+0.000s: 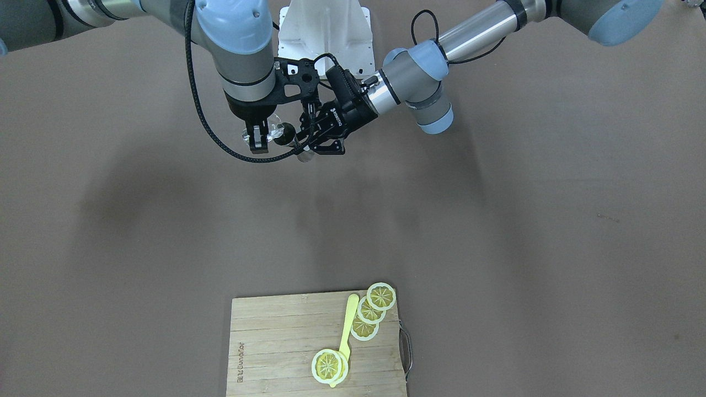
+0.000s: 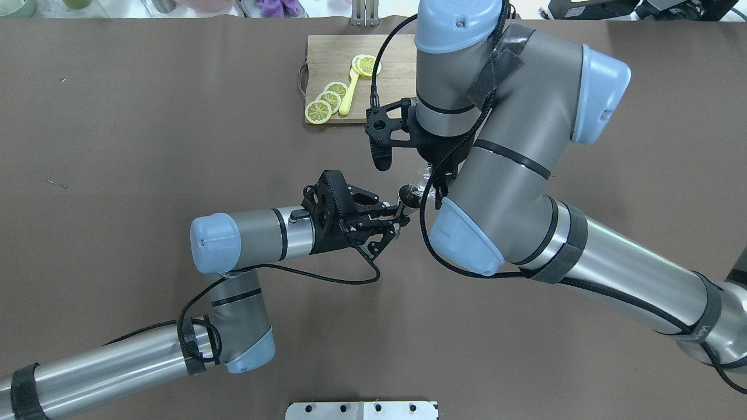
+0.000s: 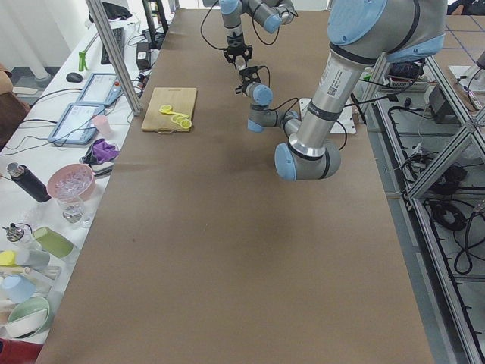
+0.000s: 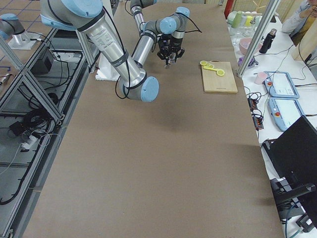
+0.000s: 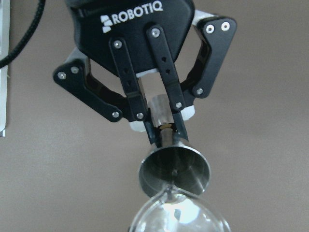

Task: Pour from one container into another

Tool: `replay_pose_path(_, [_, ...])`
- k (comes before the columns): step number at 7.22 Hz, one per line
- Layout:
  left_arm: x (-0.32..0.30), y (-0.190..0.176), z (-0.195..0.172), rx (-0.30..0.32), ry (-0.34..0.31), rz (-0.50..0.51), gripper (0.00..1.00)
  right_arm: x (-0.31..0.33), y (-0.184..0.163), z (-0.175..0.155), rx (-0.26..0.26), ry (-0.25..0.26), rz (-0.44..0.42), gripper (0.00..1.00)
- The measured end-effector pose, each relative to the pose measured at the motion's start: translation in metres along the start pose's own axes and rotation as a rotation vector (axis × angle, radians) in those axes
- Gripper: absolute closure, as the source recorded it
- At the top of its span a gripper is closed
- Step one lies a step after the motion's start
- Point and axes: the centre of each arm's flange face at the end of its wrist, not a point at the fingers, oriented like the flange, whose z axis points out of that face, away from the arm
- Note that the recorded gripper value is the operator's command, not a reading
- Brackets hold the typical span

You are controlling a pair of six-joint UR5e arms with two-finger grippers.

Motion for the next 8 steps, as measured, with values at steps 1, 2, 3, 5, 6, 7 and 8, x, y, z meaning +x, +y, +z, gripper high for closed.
replay_pose_path(1, [0.0001, -0.0002, 0.0001, 0.0, 0.0, 0.0, 1.0, 0.0, 0.0, -0.0004, -0.005, 0.0, 0.002, 1.0])
replay_pose_path(2, [0.0001, -0.0003, 0.0001, 0.001, 0.0, 0.0, 1.0, 0.0001, -0.0003, -0.0013, -0.009, 0.001, 0.003, 1.0])
replay_pose_path(3, [0.0, -0.0003, 0.0001, 0.001, -0.001, 0.0, 1.0, 0.0002, -0.0005, -0.0018, -0.011, 0.002, 0.004, 1.0])
replay_pose_path(5, [-0.0002, 0.0003, 0.0, 0.0, -0.001, 0.0, 1.0, 0.0001, -0.0006, -0.0023, -0.015, 0.001, 0.005, 1.0])
replay_pose_path(6, [-0.0004, 0.0009, -0.0001, -0.001, -0.002, 0.0, 1.0, 0.0, -0.0009, -0.0024, -0.016, 0.001, 0.004, 1.0])
replay_pose_path(7, [-0.0005, 0.0011, 0.0, -0.002, -0.001, 0.0, 1.0, 0.0, -0.0012, -0.0024, -0.017, 0.002, 0.004, 1.0])
replay_pose_path(8, [-0.0005, 0.0012, 0.0, -0.002, -0.001, 0.0, 1.0, 0.0004, -0.0016, -0.0023, -0.019, 0.002, 0.004, 1.0])
